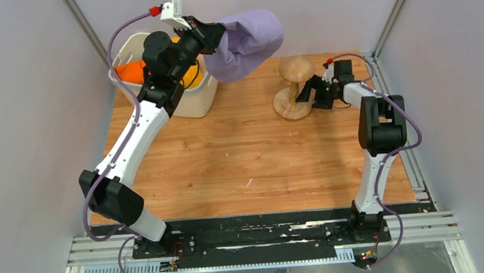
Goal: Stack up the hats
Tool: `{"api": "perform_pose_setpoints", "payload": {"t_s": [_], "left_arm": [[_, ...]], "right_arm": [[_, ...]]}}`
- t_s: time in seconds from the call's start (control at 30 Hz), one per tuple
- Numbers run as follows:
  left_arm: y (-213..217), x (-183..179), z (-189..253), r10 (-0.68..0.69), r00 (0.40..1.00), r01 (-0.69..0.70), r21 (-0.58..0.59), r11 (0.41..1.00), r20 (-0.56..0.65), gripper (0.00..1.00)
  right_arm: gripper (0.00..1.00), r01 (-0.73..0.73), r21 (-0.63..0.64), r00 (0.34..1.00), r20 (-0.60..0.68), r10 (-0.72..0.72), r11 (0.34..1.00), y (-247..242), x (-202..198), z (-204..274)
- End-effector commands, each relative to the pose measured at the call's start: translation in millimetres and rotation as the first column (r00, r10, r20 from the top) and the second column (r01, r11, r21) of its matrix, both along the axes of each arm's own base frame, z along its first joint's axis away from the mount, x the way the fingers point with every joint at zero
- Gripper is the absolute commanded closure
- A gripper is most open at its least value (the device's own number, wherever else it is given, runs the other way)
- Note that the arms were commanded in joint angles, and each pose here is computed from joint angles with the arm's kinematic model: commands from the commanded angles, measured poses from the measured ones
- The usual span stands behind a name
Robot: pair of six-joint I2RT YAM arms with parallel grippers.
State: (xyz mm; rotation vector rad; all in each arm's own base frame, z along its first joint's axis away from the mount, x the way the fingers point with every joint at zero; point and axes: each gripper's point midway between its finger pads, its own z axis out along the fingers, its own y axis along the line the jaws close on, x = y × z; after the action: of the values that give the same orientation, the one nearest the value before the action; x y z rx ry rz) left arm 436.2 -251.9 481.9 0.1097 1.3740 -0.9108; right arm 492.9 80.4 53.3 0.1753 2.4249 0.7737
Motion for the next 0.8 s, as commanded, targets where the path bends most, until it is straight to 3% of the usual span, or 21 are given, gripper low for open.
{"api": "perform_pose_setpoints", "payload": {"t_s": [0.0, 0.3, 0.43, 0.6, 0.77], "left_arm": [[1.8, -13.4, 25.2, -0.006, 0.998, 0.009, -0.036, 0.999, 0.069, 1.00], [-11.1, -1.7, 14.3, -0.051, 0.998, 0.053, -0.052, 0.997, 0.038, 1.00], [-21.5, -0.1, 14.1, -0.097, 0.995, 0.098, -0.072, 0.993, 0.022, 1.00], [-41.3, -2.2, 22.4, -0.172, 0.985, 0.173, -0.107, 0.979, 0.014, 1.00], [-71.5, 6.3, 13.7, -0.262, 0.965, 0.255, -0.149, 0.956, -0.032, 1.00]], "right_arm": [[0.12, -0.075, 0.066, 0.997, -0.013, 0.076, 0.995, 33.9, -6.5, -7.8], [0.12, -0.095, 0.064, 0.995, -0.001, 0.095, 0.993, 49.2, -6.4, -3.5], [0.11, 0.018, -0.067, 1.000, 0.023, -0.016, 0.998, 18.8, -11.1, 9.5], [0.10, 0.186, -0.252, 0.983, 0.050, -0.179, 0.950, -33.2, -22.0, 33.8], [0.09, 0.298, -0.263, 0.953, 0.140, -0.269, 0.918, -66.6, -25.6, 74.0]]}}
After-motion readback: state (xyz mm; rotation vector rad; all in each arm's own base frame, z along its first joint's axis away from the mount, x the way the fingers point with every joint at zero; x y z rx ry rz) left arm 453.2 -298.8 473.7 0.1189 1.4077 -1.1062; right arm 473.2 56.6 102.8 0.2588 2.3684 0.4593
